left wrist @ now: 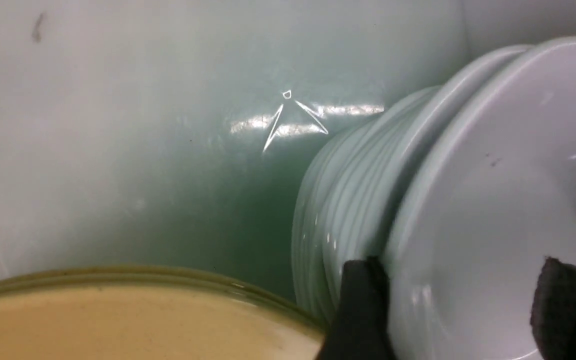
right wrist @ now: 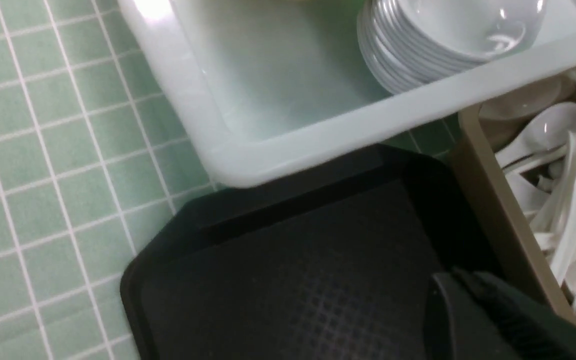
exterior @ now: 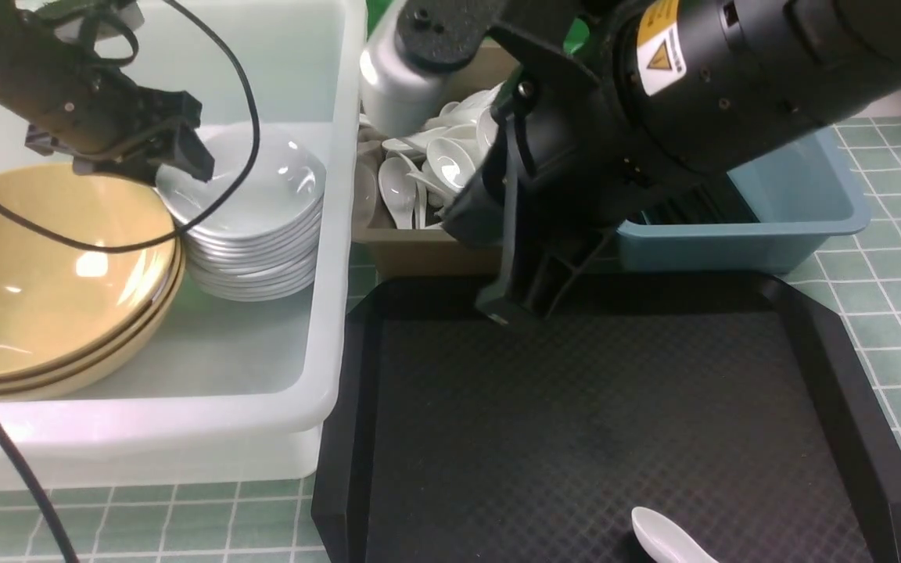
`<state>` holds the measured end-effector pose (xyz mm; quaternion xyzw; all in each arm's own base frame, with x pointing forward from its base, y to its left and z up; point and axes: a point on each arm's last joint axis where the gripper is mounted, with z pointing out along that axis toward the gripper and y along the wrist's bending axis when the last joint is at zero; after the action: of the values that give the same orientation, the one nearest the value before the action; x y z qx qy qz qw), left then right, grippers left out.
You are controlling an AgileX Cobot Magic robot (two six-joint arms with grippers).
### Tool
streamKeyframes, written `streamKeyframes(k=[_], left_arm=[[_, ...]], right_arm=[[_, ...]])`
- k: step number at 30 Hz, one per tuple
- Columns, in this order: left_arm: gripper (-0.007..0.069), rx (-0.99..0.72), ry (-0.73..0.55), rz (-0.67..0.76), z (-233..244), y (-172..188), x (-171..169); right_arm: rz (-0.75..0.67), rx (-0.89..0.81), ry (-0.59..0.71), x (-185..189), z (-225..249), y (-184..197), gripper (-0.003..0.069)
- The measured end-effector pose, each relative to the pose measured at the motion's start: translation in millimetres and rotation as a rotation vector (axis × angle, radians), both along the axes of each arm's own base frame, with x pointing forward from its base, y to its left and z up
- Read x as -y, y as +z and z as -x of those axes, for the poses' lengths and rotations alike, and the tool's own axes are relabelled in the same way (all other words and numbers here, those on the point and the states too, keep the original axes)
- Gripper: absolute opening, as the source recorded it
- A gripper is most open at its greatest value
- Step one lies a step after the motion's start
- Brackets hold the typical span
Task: On blue table put chopsticks spoon bowls plates into blue grey white boxes.
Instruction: 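Place the white bowl into the white bin with the other dishes with the left gripper, then reach down and grasp the white spoon resting in the bowl with the right gripper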
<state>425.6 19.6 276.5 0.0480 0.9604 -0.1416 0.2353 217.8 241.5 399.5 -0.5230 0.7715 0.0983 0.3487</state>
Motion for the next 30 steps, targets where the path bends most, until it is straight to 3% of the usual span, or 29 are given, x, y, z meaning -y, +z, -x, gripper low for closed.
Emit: streamKeyframes(k=[4, 8, 14, 18, 20, 22, 25, 30], left_arm=[[0.0522, -0.002, -0.024, -0.031, 0.0, 22.2, -0.8], [0.0503, 0.037, -0.007, -0.072, 4.7, 69.4, -1.8], [0.033, 0.177, 0.015, -0.099, 33.5, 131.0, 6.2], [0.0122, 0.267, -0.068, -0.129, 80.2, 168.9, 37.2], [0.004, 0.257, -0.137, -0.136, 98.4, 168.0, 54.0], [0.0006, 0.236, -0.223, -0.14, 119.1, 161.7, 74.4], [0.0001, 0.183, -0.335, -0.139, 143.6, 138.8, 100.2], [0.0001, 0.118, -0.473, -0.143, 178.1, 96.5, 129.3]], right_arm=[[0.07, -0.033, -0.002, 6.5, 3.6, 1.2, 0.0068], [0.129, -0.073, -0.003, 20.9, 15.7, 8.4, 0.0069], [0.141, -0.093, -0.06, 39.4, 29.0, 14.7, 0.0074], [0.187, -0.142, -0.084, 55.6, 42.7, -5.8, 0.0077], [0.239, -0.184, -0.086, 62.6, 48.9, -25.5, 0.0078], [0.304, -0.24, -0.085, 69.8, 55.5, -50.7, 0.0078], [0.385, -0.322, -0.103, 78.2, 63.3, -86.2, 0.0078], [0.375, -0.379, -0.212, 93.7, 57.0, -127.5, 0.0078]])
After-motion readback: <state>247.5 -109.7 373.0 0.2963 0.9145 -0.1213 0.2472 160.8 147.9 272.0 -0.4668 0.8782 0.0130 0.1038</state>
